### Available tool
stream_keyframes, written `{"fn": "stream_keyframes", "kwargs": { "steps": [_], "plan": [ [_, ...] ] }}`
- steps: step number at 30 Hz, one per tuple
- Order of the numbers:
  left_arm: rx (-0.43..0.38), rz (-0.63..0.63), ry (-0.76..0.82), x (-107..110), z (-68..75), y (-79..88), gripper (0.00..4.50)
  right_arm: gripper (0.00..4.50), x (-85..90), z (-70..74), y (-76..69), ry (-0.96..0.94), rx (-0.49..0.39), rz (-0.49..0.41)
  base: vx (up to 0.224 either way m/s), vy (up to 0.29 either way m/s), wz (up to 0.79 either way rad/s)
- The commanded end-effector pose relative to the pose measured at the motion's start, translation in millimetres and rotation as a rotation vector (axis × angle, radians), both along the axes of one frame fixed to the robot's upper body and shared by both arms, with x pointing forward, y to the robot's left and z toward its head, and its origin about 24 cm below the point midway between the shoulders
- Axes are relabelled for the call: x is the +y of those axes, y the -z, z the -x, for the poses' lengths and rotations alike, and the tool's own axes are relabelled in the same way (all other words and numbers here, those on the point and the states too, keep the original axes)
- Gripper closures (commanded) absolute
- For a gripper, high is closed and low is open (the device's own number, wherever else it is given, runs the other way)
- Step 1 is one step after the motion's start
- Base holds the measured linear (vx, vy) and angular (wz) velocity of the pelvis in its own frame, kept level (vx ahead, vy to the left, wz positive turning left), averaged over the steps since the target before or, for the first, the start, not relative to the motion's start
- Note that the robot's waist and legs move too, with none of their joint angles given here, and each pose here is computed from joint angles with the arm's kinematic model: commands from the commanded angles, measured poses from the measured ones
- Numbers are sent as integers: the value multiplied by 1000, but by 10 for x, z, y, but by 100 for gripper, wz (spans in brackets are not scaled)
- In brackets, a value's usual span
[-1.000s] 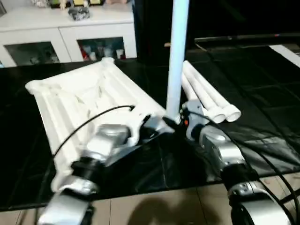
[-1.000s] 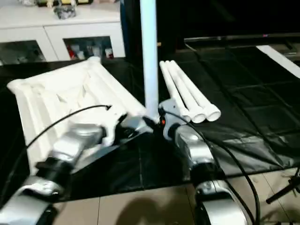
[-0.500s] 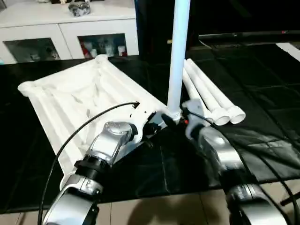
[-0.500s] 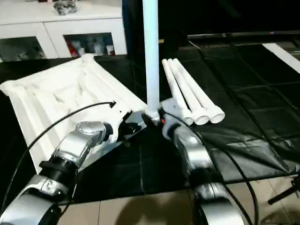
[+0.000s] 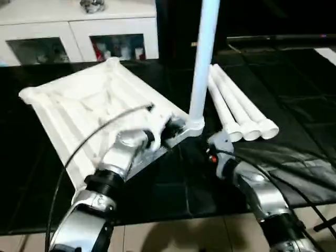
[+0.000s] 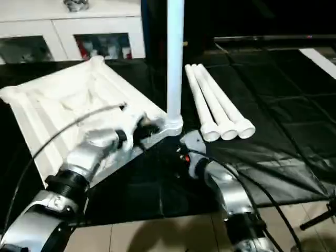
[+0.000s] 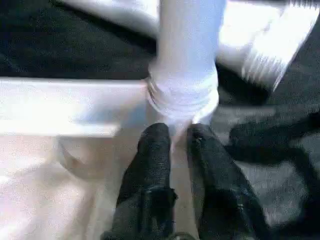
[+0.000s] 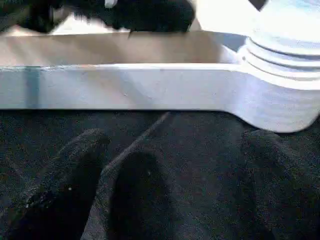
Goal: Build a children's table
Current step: Rotate leg to tighten, then rotate table base
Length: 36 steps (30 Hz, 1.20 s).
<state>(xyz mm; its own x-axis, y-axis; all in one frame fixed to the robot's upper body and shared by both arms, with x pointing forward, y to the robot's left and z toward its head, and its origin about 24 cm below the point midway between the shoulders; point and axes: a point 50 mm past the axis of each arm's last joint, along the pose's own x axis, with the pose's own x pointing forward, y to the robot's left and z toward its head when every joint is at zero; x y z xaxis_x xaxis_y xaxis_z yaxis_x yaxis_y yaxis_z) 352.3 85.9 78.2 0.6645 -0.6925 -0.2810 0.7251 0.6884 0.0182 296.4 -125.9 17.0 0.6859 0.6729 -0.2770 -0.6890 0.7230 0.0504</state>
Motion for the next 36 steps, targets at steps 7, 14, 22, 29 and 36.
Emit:
{"fn": "stream_keyframes", "kwargs": {
  "steps": [7,14,22,29,36],
  "plan": [
    [-86,-126,-302,807,-94,-351,366,0,166,-29,-45,-72,8,29,0,0,0],
    [-25,-488,-490,1591,162,-333,429,0,284,-66,18,-122,39,83,0,0,0],
    [60,-719,-606,2022,429,-205,448,0,390,-117,4,-137,37,83,0,0,0],
    [169,-750,-497,1959,574,-40,448,0,416,-122,50,-149,53,99,0,0,0],
    [302,-711,-166,1684,785,129,448,0,470,-226,37,-96,58,88,0,0,0]
  ]
}}
